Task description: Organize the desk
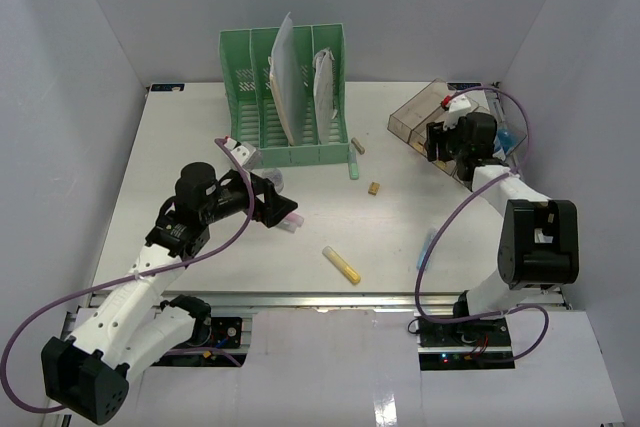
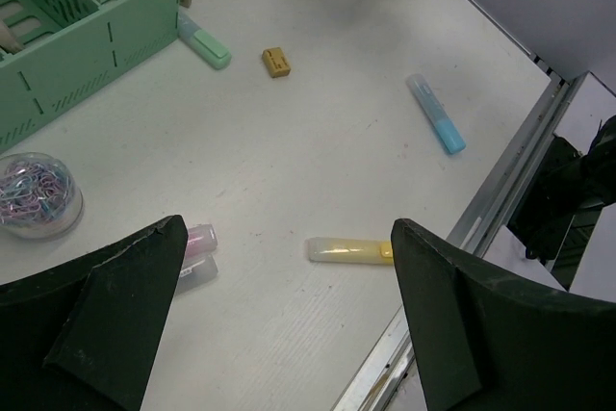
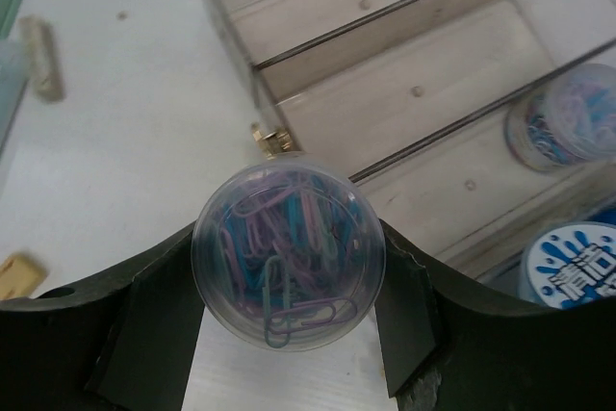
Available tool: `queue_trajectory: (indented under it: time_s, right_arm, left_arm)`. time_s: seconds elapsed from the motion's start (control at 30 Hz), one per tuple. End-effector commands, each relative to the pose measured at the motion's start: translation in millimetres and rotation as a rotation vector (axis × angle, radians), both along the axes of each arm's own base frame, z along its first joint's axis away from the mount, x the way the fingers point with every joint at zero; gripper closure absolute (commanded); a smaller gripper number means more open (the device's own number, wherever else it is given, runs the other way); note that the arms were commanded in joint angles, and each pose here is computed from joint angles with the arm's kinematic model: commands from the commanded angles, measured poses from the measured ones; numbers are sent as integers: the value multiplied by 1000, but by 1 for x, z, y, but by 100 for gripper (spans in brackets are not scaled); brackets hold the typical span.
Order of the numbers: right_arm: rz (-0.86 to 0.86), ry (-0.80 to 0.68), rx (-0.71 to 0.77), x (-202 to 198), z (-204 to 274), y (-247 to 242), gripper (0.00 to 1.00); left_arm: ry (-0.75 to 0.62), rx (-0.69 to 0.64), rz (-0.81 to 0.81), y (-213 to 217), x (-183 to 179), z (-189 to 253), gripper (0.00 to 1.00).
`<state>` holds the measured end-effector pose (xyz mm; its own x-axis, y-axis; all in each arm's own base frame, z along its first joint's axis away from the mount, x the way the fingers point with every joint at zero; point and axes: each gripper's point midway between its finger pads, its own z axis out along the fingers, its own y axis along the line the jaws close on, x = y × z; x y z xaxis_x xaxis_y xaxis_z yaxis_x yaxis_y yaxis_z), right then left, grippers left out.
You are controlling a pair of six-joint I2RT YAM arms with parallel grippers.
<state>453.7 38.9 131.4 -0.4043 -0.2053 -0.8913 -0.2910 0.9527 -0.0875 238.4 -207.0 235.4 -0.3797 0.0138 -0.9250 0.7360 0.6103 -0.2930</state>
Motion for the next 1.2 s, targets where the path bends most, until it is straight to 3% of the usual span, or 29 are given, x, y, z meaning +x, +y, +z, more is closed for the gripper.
queue_trajectory:
  time_s: [0.0,0.47,1.0,1.07,1.17]
  right_arm:
    - [-276,-232,72,43,65,-52,84]
    - [-332,-205,-3,96,29,-91,59]
    - [-356,-182,-17,85,13,-109,49]
    - [-350,-174,-20,85,10,-108,45]
    - [-338,-164,-25,84,7,-107,30]
  left_arm:
    - [-29,16,29,5,3,3,2]
    - [2,62,74,11,14,-15,2]
    - [25,79,92,13,18,-23,2]
    - [28,83,98,13,19,-25,2]
    - [33,88,103,14,20,-27,2]
